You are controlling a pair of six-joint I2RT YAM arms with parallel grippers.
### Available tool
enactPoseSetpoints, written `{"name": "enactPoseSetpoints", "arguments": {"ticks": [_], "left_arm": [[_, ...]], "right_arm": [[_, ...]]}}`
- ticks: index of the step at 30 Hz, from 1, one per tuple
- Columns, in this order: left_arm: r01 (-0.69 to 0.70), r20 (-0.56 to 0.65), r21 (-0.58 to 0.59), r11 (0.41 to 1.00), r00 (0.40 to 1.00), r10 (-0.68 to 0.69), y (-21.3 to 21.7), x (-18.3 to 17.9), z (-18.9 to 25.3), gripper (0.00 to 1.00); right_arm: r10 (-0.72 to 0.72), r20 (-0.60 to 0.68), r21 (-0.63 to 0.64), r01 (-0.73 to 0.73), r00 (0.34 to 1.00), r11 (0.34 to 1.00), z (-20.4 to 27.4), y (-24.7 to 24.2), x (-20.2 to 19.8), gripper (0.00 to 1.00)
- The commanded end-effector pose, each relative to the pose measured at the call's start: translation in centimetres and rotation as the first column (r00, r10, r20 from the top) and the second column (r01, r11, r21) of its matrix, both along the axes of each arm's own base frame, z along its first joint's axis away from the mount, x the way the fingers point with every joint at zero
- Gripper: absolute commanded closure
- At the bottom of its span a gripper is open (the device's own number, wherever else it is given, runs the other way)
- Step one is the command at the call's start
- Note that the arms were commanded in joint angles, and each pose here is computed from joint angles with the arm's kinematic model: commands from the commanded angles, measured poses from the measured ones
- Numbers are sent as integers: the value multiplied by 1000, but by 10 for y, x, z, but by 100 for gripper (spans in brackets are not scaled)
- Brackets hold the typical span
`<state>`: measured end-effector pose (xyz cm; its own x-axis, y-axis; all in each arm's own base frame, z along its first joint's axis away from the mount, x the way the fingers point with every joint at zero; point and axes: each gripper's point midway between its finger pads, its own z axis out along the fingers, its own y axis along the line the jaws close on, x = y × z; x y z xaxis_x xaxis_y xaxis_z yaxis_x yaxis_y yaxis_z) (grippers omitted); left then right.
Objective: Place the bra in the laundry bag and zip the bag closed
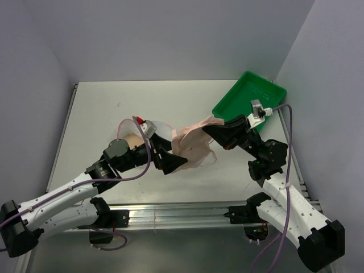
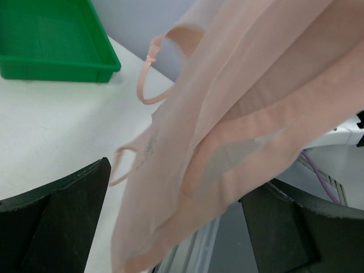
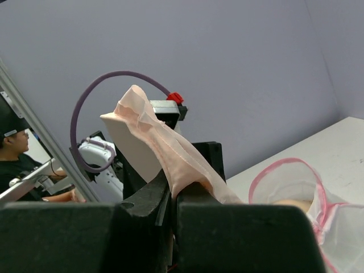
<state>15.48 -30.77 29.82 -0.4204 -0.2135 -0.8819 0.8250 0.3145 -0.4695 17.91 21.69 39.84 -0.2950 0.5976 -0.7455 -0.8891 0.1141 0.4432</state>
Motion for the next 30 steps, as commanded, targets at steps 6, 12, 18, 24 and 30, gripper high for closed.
{"name": "enactPoseSetpoints", "arguments": {"ticks": [6,12,18,24,30], "left_arm": [[93,19,-61,994,996,-92,-18,-7,7,15],[19,0,-59,998,1000,-19,-15,5,5,79],[-30,-24,-67,997,999,29,-12,13,9,100],[-52,-46,-88,995,998,48,-11,16,21,100],[-93,-39,-84,992,995,90,1,25,46,100]], "right_arm": [[-21,65,38,18,998,999,22,-5,-2,100],[-22,96,36,19,995,999,22,-5,-7,100],[-23,113,16,21,993,1000,18,-5,-7,100],[-8,204,-16,11,979,1000,22,-7,-23,100],[45,274,-128,-10,961,992,-5,-6,-46,96]]}}
